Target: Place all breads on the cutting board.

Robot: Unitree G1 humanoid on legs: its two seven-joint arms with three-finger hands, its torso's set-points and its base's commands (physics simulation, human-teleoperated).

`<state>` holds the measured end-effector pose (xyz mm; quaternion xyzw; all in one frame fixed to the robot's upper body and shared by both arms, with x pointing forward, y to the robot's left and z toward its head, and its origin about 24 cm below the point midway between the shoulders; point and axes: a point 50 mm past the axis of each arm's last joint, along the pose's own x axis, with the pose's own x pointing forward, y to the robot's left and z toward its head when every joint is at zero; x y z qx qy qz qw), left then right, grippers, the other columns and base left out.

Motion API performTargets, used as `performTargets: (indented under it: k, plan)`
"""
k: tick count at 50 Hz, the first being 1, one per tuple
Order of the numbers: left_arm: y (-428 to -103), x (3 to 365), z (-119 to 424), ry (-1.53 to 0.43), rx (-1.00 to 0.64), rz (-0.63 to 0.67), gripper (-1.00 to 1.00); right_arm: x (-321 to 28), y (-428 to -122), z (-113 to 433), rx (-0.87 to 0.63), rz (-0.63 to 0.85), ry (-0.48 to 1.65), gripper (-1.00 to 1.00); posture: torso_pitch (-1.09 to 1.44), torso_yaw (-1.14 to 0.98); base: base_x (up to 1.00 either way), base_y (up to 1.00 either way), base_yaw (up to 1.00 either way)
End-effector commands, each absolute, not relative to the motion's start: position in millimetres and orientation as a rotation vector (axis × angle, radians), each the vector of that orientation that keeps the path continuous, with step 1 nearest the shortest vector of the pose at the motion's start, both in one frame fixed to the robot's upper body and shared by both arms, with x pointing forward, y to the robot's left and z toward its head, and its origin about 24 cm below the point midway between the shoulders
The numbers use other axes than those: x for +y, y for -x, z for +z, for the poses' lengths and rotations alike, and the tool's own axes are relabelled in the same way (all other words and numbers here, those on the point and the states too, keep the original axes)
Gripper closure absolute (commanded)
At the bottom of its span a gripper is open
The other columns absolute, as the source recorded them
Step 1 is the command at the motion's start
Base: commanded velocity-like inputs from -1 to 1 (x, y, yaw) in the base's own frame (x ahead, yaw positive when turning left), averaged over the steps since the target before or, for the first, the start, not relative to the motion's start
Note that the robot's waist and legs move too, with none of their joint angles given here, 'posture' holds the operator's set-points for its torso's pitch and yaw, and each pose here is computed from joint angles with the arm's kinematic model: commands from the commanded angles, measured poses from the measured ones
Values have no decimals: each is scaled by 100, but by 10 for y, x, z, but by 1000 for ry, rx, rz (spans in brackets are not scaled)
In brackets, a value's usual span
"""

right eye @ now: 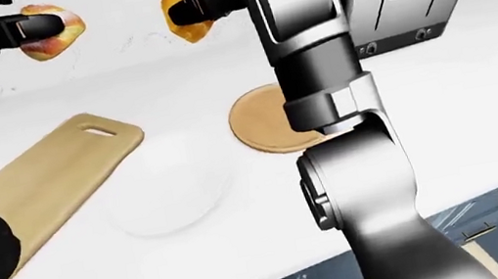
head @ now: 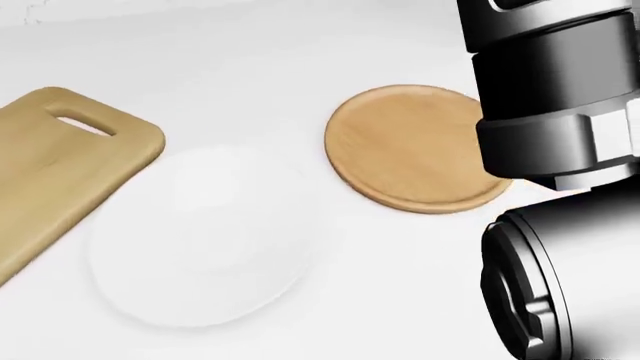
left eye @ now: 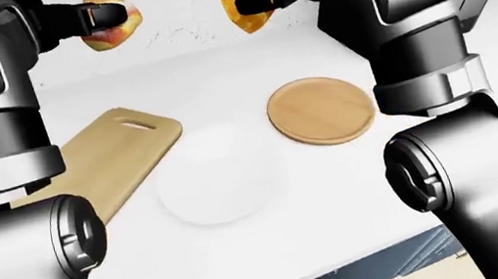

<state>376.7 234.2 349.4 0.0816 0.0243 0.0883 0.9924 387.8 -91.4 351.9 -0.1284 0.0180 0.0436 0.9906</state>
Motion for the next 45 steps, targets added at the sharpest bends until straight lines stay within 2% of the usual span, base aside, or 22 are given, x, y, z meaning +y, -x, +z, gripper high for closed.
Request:
performTargets:
  k: [1, 12, 22, 28, 37, 45]
  plan:
    - [-3669, 2294, 3793, -172, -85, 171, 100, -948, -3764, 3851, -109, 64, 244, 100, 0, 0, 0, 62, 0]
    - [-3663, 2300, 3773, -168, -84, 173, 100, -919, -3780, 3801, -99, 75, 251, 100, 0, 0, 0, 82, 0]
    - [-3665, 2294, 3785, -166, -85, 175, 100, -909, -3785, 3783, -97, 79, 250, 100, 0, 0, 0, 12, 0]
    - [-3676, 2293, 3766, -165, -83, 174, 100, -905, -3789, 3747, -90, 86, 250, 100, 0, 0, 0, 80, 0]
    - [-3679, 2280, 3779, -163, -85, 172, 100, -899, -3785, 3750, -88, 93, 251, 100, 0, 0, 0, 0, 0]
    - [-3692, 2268, 3754, -163, -83, 170, 100, -904, -3785, 3716, -88, 97, 244, 100, 0, 0, -2, 0, 75]
